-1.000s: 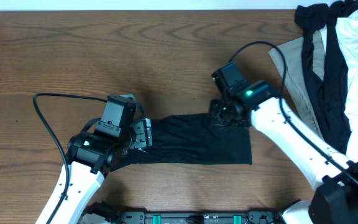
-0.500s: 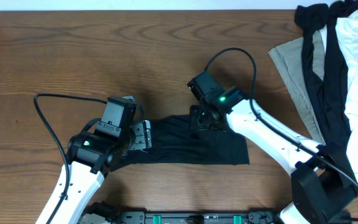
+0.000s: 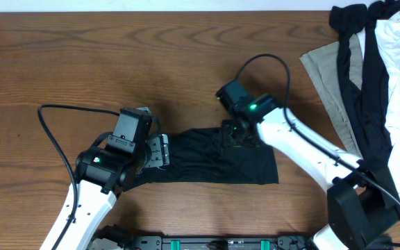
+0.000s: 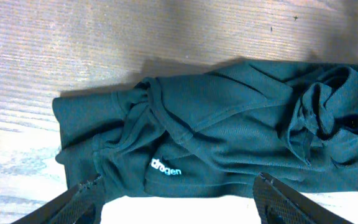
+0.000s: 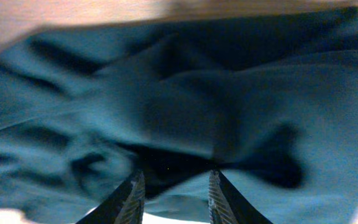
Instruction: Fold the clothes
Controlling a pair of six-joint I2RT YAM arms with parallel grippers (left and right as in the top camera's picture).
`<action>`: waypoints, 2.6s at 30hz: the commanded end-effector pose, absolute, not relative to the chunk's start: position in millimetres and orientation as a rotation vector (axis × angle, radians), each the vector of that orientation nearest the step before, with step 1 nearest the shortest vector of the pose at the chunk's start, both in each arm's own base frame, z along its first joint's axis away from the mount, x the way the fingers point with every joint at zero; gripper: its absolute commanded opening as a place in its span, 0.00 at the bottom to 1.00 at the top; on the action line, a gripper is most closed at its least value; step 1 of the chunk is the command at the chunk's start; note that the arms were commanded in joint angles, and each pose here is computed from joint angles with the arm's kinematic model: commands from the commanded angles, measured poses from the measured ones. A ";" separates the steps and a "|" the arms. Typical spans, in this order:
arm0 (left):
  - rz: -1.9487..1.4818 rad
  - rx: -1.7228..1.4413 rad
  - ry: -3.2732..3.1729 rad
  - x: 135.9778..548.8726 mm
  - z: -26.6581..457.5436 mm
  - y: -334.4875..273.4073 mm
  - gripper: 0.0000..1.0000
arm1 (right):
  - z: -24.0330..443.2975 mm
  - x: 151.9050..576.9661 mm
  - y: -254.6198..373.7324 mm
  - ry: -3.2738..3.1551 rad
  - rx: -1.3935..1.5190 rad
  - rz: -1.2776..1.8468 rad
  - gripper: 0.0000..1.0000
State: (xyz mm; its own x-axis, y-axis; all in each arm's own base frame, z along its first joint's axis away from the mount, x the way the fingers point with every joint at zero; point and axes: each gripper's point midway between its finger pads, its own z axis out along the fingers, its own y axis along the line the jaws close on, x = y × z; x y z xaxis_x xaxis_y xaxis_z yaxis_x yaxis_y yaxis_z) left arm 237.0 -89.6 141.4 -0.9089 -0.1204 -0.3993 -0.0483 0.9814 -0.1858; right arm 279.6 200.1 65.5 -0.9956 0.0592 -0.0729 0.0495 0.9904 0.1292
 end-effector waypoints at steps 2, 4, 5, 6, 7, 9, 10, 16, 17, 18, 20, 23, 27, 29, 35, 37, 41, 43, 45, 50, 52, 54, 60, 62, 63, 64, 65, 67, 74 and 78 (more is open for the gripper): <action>-0.226 -0.116 2.703 238.3 142.6 -87.3 0.78 | 87.7 302.1 166.9 2.981 0.080 0.149 0.33; -0.226 -0.116 2.703 238.3 142.6 -87.3 0.78 | 95.5 304.7 152.6 2.971 0.102 0.145 0.33; -0.226 -0.117 2.703 238.3 142.6 -87.3 0.78 | 97.7 305.1 147.7 2.970 0.099 0.142 0.33; -0.226 -0.117 2.703 238.3 142.6 -87.3 0.78 | 98.5 304.4 144.1 2.976 0.090 0.142 0.33; -0.226 -0.116 2.703 238.3 142.6 -87.3 0.78 | 98.1 302.4 142.3 2.991 0.062 0.149 0.33; -0.226 -0.116 2.703 238.4 142.7 -87.3 0.78 | 95.3 295.4 144.9 3.025 -0.022 0.189 0.32; -0.226 -0.116 2.703 238.4 142.7 -87.3 0.78 | 93.5 291.6 147.3 3.038 -0.063 0.213 0.33; -0.224 -0.116 2.707 237.6 142.3 -87.0 0.78 | 77.4 269.8 160.1 3.084 -0.252 0.297 0.32; -0.223 -0.116 2.707 237.4 142.2 -87.0 0.78 | 74.7 268.6 159.8 3.086 -0.253 0.294 0.32; -0.222 -0.116 2.710 236.9 141.9 -86.8 0.78 | 70.2 267.2 159.4 3.088 -0.254 0.294 0.32; -0.220 -0.117 2.715 235.9 141.4 -86.4 0.78 | 63.6 265.3 158.2 3.089 -0.252 0.293 0.32; -0.218 -0.117 2.718 235.1 141.0 -86.1 0.78 | 52.6 263.9 156.8 3.084 -0.249 0.298 0.31; -0.218 -0.117 2.718 235.1 141.0 -86.1 0.78 | 44.2 259.9 165.1 3.075 -0.268 0.374 0.31; -0.218 -0.117 2.718 235.2 141.0 -86.1 0.78 | 42.6 259.2 171.1 3.061 -0.296 0.427 0.30; -0.218 -0.117 2.718 235.3 141.0 -86.1 0.78 | 43.1 258.0 176.4 3.050 -0.336 0.463 0.01; -0.218 -0.117 2.717 235.3 141.1 -86.1 0.78 | 45.5 254.3 184.0 3.035 -0.423 0.535 0.01; -0.218 -0.117 2.717 235.3 141.1 -86.1 0.78 | 55.5 235.3 213.0 2.949 -0.724 0.757 0.01; -0.218 -0.117 2.717 235.4 141.1 -86.1 0.78 | 61.4 222.6 229.8 2.887 -0.875 0.862 0.01; -0.218 -0.117 2.717 235.4 141.1 -86.1 0.78 | 65.8 208.0 245.1 2.821 -1.027 0.934 0.02; -0.218 -0.117 2.717 235.3 141.1 -86.1 0.78 | 62.8 187.8 260.4 2.771 -1.209 0.888 0.27; -0.218 -0.117 2.717 235.3 141.1 -86.1 0.78 | 55.0 197.2 252.1 2.819 -1.142 0.742 0.31; -0.218 -0.117 2.717 235.3 141.1 -86.1 0.78 | 48.7 214.0 239.6 2.889 -0.963 0.587 0.29; -0.218 -0.117 2.718 235.3 141.0 -86.1 0.78 | 66.6 254.9 232.1 2.821 -0.734 0.534 0.31; -0.217 -0.117 2.720 235.4 140.4 -86.1 0.78 | 79.3 271.5 232.0 2.759 -0.684 0.537 0.32; -0.215 -0.117 2.723 235.5 139.8 -86.2 0.78 | 86.6 279.1 233.3 2.723 -0.671 0.547 0.32; -0.213 -0.117 2.726 235.5 138.9 -86.2 0.78 | 92.0 285.0 233.8 2.694 -0.660 0.550 0.33; -0.211 -0.118 2.731 235.7 137.7 -86.2 0.78 | 97.2 291.3 233.1 2.666 -0.649 0.545 0.33; -0.205 -0.118 2.743 235.8 134.9 -86.3 0.78 | 99.0 297.0 229.3 2.651 -0.630 0.512 0.32; -0.184 -0.119 2.785 236.4 124.6 -86.6 0.78 | 89.8 302.6 203.3 2.714 -0.490 0.323 0.28; -0.181 -0.119 2.788 236.6 123.8 -86.6 0.78 | 81.3 304.3 186.5 2.758 -0.362 0.206 0.25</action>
